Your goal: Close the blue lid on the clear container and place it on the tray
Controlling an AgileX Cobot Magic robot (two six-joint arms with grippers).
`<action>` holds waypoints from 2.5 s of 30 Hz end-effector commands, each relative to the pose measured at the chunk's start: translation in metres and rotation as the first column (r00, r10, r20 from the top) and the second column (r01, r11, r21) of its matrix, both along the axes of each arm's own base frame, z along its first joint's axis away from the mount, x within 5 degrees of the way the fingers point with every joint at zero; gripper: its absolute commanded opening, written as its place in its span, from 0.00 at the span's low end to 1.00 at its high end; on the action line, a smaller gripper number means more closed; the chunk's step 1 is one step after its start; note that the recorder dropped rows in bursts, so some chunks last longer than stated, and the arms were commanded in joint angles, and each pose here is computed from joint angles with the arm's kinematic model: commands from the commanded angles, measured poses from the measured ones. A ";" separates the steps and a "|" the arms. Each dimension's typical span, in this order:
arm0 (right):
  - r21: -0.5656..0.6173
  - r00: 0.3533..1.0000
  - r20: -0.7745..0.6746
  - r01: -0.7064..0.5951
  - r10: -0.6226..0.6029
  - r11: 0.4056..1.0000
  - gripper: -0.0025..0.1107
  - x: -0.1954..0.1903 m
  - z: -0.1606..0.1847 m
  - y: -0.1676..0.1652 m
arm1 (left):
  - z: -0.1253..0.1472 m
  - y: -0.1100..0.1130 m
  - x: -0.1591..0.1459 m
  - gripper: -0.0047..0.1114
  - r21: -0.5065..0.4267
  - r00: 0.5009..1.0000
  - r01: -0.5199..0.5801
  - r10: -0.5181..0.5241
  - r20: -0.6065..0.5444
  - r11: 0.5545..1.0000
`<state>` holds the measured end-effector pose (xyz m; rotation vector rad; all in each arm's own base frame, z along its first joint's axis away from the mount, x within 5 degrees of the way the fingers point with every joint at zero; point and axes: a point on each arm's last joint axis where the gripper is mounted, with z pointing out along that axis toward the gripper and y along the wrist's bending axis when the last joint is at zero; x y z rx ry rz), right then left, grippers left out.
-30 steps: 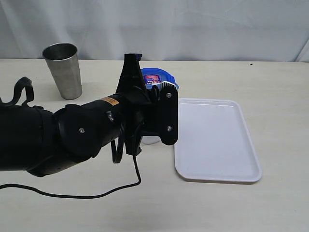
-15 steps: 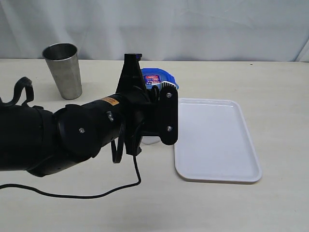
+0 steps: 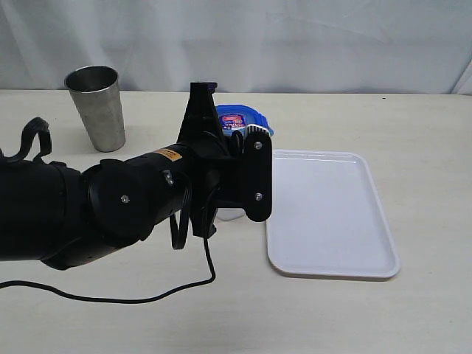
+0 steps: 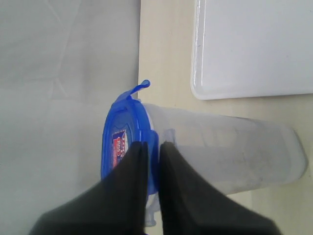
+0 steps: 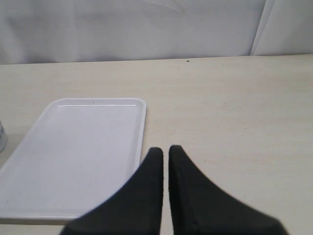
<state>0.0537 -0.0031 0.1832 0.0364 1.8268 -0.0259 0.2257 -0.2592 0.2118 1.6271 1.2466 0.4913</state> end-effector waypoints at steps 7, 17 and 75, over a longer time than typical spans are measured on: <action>-0.003 1.000 0.001 -0.002 0.002 1.000 0.06 0.000 -0.001 0.000 | 0.002 0.002 0.000 0.37 -0.016 1.000 -0.016 0.016 -0.005 1.000; -0.003 1.000 0.001 -0.002 0.002 1.000 0.06 0.000 -0.001 0.000 | 0.001 0.003 0.000 0.48 -0.033 0.999 -0.043 0.042 -0.031 0.999; -0.003 1.000 0.001 -0.002 0.002 1.000 0.06 0.000 -0.001 0.000 | 0.005 0.041 0.012 0.42 -0.113 0.848 -0.528 0.529 -0.017 0.842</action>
